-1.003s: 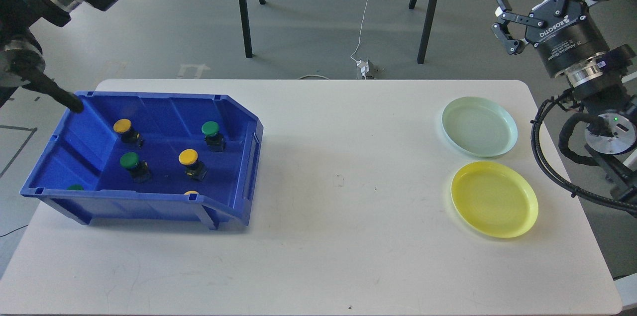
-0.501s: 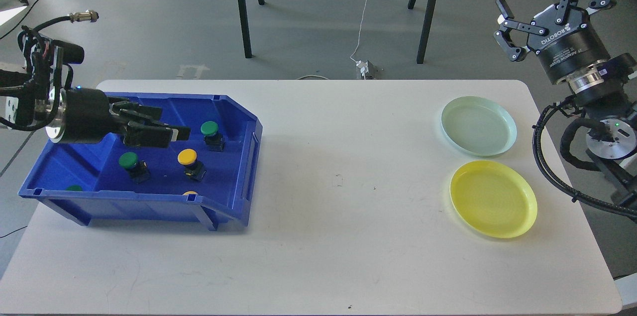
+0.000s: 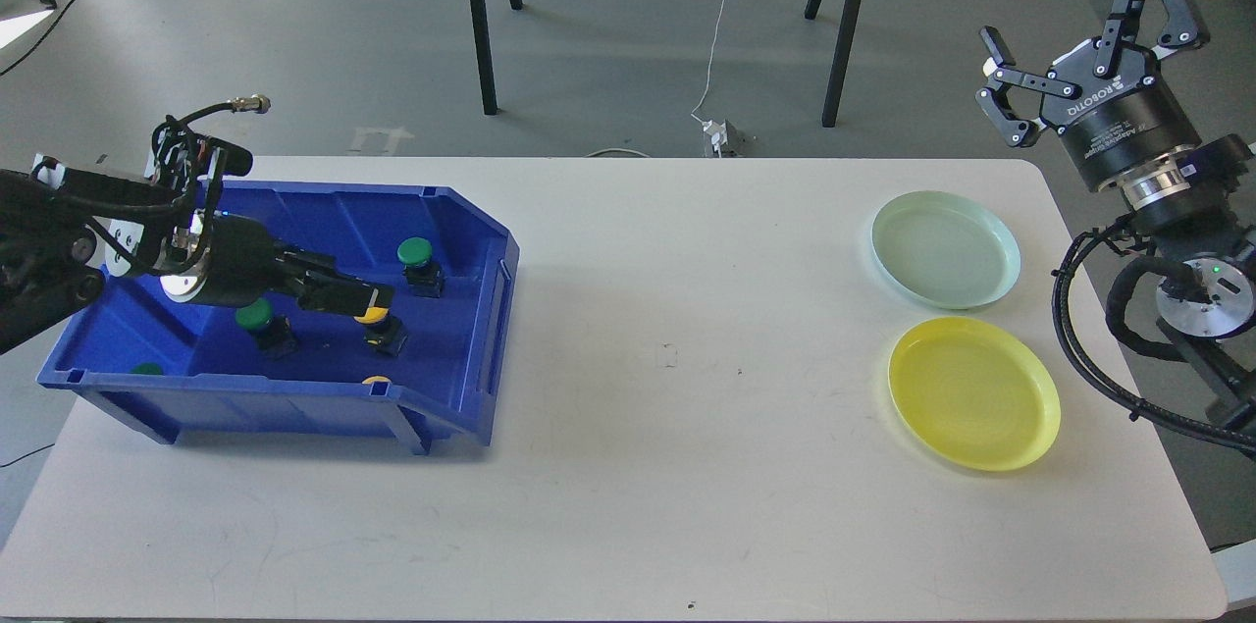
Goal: Pass button and place on color plate
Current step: 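Lower the left gripper into the bin and grasp a yellow-topped button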
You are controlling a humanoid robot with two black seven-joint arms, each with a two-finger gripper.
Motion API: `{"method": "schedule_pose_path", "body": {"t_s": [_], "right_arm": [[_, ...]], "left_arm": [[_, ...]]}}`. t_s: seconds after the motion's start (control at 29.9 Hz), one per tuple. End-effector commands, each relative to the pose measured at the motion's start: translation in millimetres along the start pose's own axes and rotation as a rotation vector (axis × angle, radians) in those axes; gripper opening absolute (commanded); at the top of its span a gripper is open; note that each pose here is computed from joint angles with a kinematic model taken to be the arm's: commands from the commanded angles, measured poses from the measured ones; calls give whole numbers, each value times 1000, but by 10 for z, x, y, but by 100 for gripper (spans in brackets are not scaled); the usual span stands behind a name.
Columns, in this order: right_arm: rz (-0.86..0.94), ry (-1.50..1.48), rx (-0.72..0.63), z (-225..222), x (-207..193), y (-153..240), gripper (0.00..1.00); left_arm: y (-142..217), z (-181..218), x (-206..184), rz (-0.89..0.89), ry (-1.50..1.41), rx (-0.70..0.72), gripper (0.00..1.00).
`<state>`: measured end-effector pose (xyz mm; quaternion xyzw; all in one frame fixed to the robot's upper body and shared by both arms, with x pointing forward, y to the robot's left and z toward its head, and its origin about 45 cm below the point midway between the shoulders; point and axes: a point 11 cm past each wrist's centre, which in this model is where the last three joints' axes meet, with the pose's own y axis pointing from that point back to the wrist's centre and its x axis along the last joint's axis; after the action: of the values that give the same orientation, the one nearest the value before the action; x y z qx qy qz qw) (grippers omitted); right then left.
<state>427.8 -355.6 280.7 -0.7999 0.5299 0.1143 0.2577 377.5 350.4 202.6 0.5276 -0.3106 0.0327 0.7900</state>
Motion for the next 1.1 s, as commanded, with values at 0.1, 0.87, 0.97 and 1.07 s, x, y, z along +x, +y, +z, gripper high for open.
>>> {"method": "schedule_pose_path", "body": {"t_s": [0.1,0.87,0.97,1.07], "right_arm": [[5,1,-2,3,15,18,99],[20,-6,-16,69,57,99,99],[25,-8,-21,90,72,125,99],[29,-9,-22,99,81,140,99]], "left_arm": [[-150,-103,-21,-11,28,32,99],[-444,-146,-145,-34,85,43,99],[-510,-165,-156,-34,102,51,99],[-523,-190,-165,-28,121,55,99]]}}
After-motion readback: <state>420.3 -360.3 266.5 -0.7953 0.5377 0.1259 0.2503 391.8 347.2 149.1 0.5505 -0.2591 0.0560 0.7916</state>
